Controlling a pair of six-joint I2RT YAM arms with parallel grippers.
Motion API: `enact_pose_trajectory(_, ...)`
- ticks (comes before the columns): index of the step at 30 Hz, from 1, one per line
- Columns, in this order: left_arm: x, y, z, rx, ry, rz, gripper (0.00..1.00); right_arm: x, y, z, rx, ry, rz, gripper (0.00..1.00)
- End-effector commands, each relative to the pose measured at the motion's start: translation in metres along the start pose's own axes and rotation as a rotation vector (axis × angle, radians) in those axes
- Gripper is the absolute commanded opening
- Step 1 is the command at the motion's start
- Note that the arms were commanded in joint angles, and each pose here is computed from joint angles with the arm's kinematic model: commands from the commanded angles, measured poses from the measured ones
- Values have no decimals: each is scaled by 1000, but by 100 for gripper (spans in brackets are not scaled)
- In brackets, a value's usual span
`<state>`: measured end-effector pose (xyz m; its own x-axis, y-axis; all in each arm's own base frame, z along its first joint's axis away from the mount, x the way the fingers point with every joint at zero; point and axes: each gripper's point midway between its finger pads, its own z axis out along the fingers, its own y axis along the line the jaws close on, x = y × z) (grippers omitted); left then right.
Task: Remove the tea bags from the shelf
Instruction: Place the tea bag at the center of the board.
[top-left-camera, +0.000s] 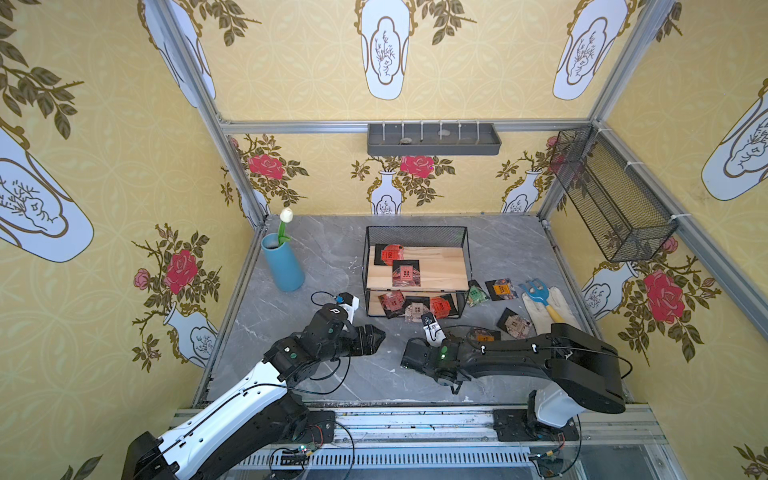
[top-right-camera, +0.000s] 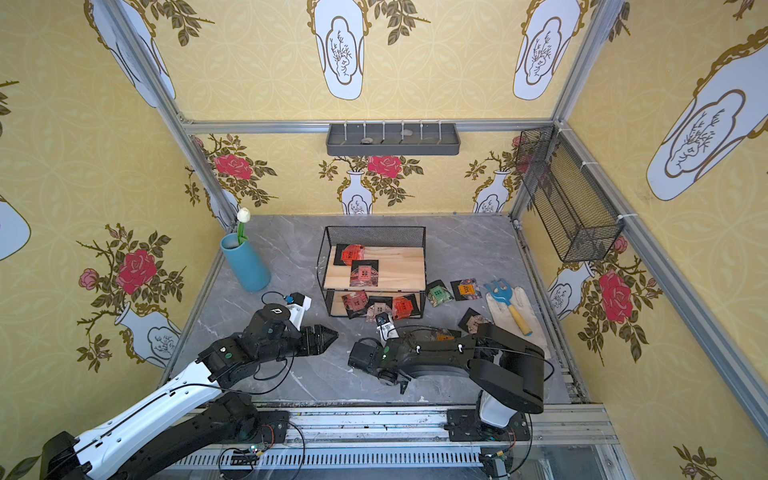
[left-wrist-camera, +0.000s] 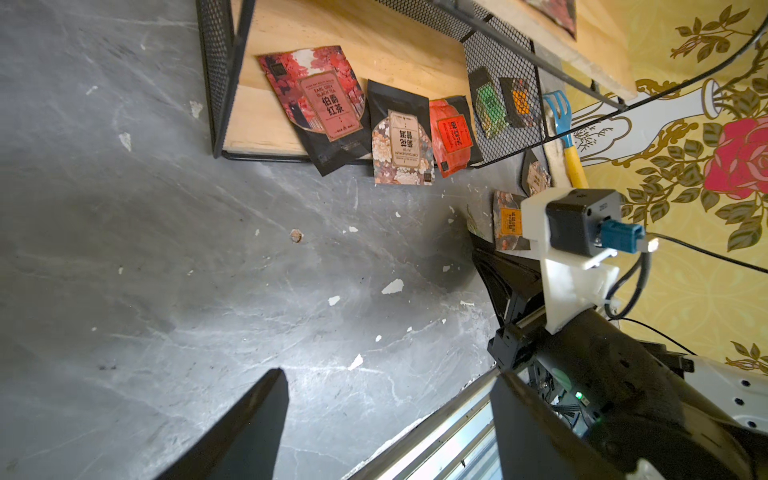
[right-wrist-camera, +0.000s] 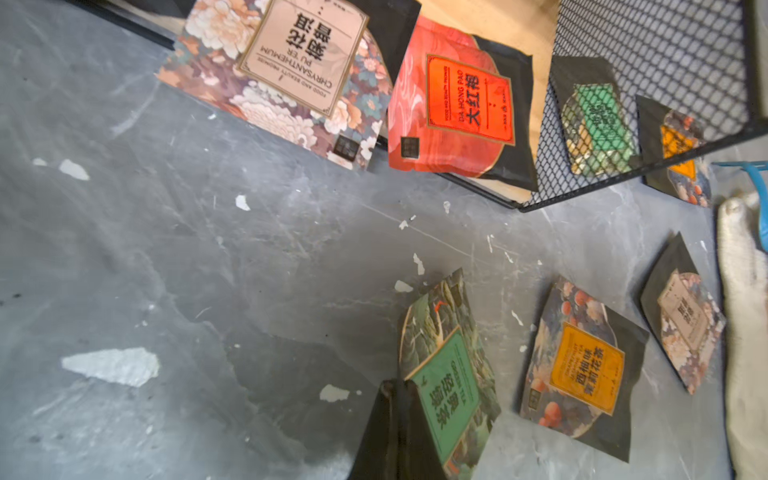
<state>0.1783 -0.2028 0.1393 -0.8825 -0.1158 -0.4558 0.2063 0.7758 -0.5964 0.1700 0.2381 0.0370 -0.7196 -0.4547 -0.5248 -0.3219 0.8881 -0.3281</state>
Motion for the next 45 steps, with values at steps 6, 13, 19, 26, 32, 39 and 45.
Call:
enact_pose_trajectory(6, -1, 3, 1, -8, -11, 2, 86, 2, 2, 7, -10, 8, -1, 0)
enact_pose_trajectory(13, -1, 4, 1, -10, -11, 1, 86, 6, 2, 8, -6, 22, 1, 7)
enact_pose_trajectory(19, -1, 4, 0, -11, -16, 0, 86, -3, 5, -6, -15, -15, -20, 22)
enact_pose_trajectory(26, -1, 5, -2, -9, -23, 0, 86, -8, 4, -15, -9, -37, -34, 37)
enact_pose_trajectory(32, -1, 6, -5, -11, -29, 0, 86, -16, 8, -22, -35, -65, -35, 41)
enact_pose_trajectory(39, 0, 7, -6, -14, -30, -1, 86, -27, 20, -37, -114, -139, -110, 44)
enact_pose_trajectory(45, -1, 6, -9, -12, -34, 0, 86, -49, 29, -65, -261, -247, -172, 49)
